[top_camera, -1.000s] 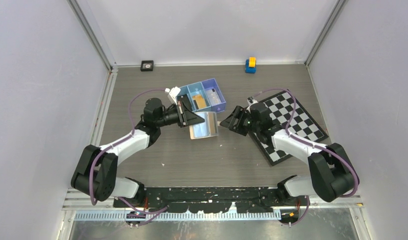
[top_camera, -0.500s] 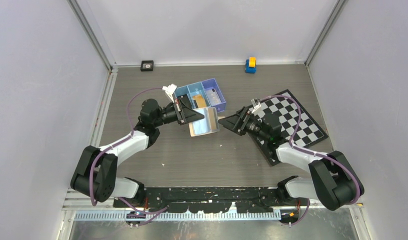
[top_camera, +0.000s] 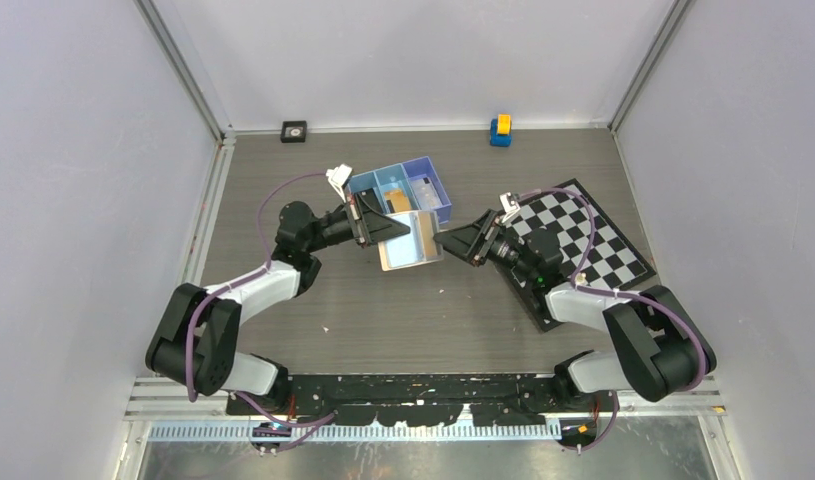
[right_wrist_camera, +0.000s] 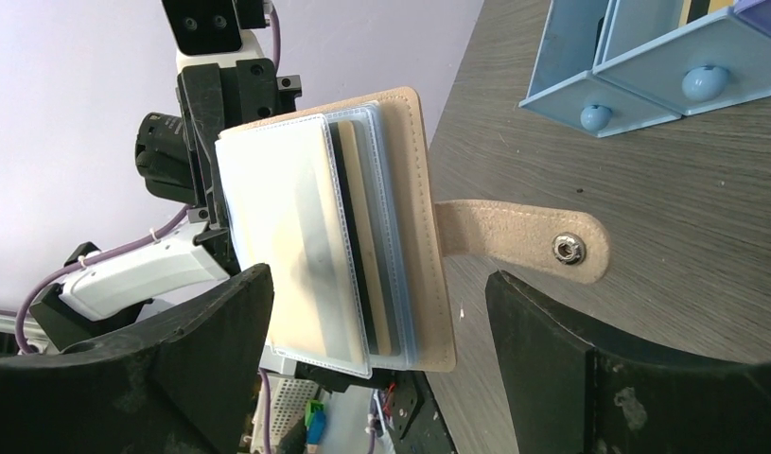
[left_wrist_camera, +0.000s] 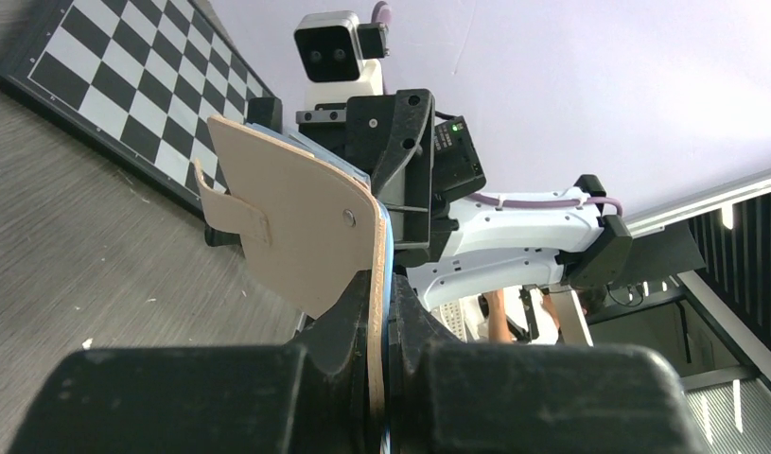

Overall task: Take the credit cards out of the card holder
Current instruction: Remove the credit card from the card holder.

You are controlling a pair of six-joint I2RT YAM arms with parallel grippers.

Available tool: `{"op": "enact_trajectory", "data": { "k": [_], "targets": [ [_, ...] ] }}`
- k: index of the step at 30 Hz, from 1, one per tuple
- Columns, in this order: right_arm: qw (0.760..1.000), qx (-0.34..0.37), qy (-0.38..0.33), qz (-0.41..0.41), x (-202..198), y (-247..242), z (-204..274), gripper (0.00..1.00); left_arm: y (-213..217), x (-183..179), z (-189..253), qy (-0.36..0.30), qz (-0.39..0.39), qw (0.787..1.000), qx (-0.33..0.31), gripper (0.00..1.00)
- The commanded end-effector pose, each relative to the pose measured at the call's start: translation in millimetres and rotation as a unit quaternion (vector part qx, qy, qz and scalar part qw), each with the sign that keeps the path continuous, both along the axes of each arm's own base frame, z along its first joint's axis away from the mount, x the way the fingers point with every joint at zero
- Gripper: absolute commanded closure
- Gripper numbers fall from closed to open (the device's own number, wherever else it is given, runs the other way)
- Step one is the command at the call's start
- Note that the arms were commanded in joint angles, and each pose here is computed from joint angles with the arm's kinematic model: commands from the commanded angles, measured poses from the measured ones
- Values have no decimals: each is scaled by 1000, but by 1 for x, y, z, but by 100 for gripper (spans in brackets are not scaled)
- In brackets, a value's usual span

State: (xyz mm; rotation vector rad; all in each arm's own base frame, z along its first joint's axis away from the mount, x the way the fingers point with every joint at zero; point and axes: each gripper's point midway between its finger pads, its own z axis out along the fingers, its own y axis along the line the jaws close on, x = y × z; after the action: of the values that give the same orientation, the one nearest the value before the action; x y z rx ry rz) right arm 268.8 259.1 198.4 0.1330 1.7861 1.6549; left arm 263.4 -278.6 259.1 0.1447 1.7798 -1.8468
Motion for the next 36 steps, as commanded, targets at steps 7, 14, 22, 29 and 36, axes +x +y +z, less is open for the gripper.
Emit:
{"op": "enact_trajectory", "data": {
  "k": [7, 14, 22, 29, 36],
  "targets": [
    [997, 64, -32, 44, -9, 8, 29, 12, 3, -7, 22, -47, -12, 998, -27, 100],
    [994, 87, -44, 55, -14, 7, 40, 18, 5, 2, 6, -29, 11, 1000, 0, 100],
    [996, 69, -57, 25, -13, -3, 41, 36, 18, 15, -16, -7, 59, 997, 52, 100],
    [996, 60, -59, 21, -13, -4, 41, 53, 19, 15, -17, -10, 62, 996, 60, 100],
    [997, 50, -53, 21, -10, -3, 38, 76, 18, 14, -16, -10, 56, 997, 50, 100]
  ]
}}
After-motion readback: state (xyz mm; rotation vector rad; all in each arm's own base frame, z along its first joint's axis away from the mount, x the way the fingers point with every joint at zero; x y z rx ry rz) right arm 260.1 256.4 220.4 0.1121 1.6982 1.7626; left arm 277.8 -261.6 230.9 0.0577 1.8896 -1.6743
